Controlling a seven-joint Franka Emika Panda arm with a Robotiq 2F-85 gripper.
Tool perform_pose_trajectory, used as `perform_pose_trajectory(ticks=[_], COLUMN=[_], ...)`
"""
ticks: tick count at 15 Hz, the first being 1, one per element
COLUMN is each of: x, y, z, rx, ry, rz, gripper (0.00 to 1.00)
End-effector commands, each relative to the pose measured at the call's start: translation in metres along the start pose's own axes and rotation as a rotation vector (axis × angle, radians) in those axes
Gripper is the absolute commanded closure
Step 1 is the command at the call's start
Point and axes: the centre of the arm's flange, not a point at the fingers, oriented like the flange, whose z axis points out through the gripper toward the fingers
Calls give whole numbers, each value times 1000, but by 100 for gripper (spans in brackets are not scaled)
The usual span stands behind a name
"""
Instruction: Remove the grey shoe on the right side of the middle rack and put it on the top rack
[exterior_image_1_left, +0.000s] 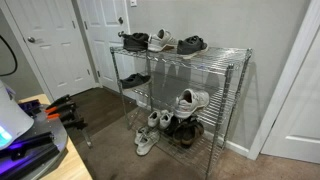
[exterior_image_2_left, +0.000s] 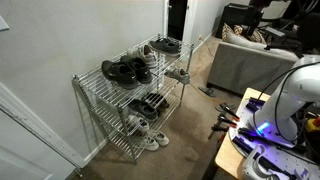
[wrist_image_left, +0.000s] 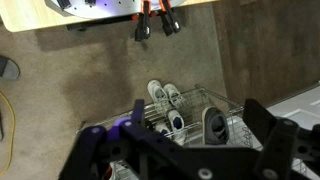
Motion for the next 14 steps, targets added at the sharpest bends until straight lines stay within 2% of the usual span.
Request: perform_pose_trajectory(ticks=[1, 7, 9, 14], x=[0, 4, 27, 88], y=[0, 2, 13, 47], z=[0, 4, 19, 75], rx=[0, 3, 23, 16], ry=[0, -1, 25, 150], rz=[0, 0, 17, 86], gripper=[0, 0, 0, 0])
